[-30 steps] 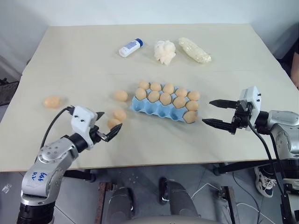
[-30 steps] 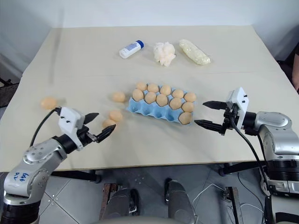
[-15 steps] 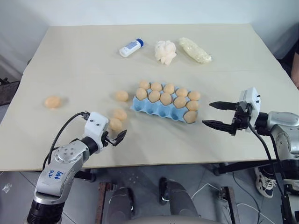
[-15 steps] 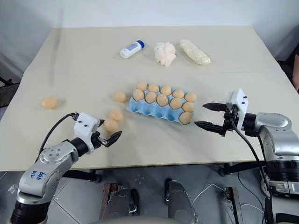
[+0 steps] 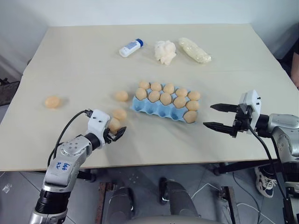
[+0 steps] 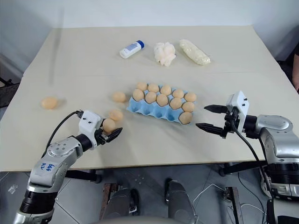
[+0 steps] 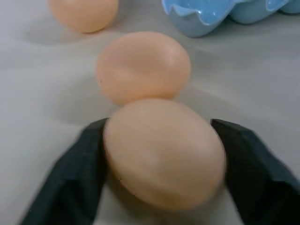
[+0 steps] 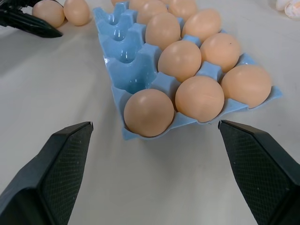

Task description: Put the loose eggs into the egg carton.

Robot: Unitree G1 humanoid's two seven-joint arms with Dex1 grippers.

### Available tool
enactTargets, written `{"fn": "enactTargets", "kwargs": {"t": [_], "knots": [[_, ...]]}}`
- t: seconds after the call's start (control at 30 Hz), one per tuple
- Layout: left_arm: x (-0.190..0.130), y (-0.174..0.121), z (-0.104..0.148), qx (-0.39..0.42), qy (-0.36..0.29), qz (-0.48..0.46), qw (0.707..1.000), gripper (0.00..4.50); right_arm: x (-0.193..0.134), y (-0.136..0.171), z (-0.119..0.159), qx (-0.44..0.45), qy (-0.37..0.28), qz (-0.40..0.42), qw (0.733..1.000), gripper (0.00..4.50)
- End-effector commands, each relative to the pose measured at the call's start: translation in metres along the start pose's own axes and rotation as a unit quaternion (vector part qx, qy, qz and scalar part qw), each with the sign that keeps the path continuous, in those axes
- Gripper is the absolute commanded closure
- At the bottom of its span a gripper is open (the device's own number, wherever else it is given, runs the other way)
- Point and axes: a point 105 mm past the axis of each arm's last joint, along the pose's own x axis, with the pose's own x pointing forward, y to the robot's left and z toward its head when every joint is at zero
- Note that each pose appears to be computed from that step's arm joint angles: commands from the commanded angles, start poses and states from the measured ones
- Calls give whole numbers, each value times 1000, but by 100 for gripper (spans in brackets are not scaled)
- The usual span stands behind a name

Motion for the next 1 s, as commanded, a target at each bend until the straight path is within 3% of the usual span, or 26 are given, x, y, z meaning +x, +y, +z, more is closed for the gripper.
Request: {"fn": "enactTargets", "kwargs": {"t": [0.03, 0.23, 0.33, 0.43, 0.57, 0.73, 1.0], "knots": [[-1, 1, 10, 14, -21, 0, 1000, 221, -10, -4, 14, -22, -10, -15, 1000, 0], [-10, 3, 10, 10, -18, -3, 1000, 238, -11, -6, 14, -22, -7, -17, 1000, 0], [-29, 3, 26, 9, -44, -27, 999, 240, -12, -6, 13, -21, -6, -16, 1000, 0], [-42, 10, 58, -6, -84, -77, 993, 240, -10, -5, 11, -19, -7, -14, 1000, 0], [-44, 23, 84, -6, -117, -104, 988, 240, -7, -4, 11, -17, -11, -12, 1000, 0], [-28, 21, 123, 29, -165, -152, 974, 240, -6, -2, 10, -15, -16, -12, 1000, 0], [24, -20, 151, 54, -196, -271, 941, 240, -11, -1, 10, -26, -28, -29, 999, 0]]}}
